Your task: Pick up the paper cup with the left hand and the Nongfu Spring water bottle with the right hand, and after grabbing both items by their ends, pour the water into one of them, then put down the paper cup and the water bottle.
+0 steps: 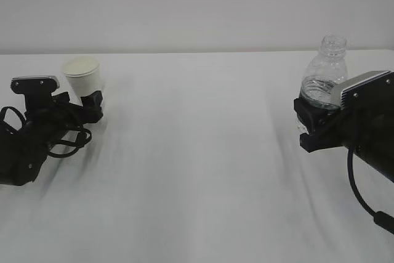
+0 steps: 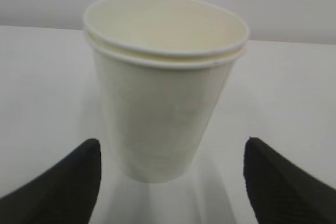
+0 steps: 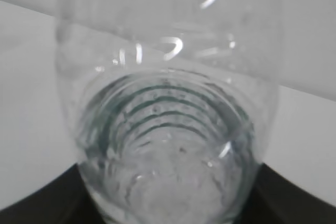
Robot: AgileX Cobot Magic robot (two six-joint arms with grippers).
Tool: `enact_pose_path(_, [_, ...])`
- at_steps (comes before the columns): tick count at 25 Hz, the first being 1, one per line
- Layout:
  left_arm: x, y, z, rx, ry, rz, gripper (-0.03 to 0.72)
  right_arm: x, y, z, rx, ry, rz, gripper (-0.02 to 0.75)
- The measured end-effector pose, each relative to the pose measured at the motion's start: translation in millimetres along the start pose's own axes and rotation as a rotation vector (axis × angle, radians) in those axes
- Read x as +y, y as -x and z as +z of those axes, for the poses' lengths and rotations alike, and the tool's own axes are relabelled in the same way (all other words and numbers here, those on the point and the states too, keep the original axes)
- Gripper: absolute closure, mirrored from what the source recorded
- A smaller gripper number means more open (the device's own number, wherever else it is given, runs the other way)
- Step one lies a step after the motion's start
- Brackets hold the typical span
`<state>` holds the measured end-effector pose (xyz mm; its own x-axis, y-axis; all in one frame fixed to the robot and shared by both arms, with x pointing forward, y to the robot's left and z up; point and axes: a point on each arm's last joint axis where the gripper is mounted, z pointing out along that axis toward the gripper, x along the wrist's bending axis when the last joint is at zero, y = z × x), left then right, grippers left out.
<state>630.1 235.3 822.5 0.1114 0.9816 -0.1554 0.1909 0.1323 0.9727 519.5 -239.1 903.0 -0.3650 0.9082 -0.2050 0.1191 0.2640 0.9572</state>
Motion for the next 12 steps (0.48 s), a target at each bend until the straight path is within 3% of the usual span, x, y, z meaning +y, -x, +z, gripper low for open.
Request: enact_pose_path(12, [-11, -0.1, 27, -0.014, 0.036, 0.002, 0.094, 0, 0, 0, 0.0, 0.0, -0.001, 0.312])
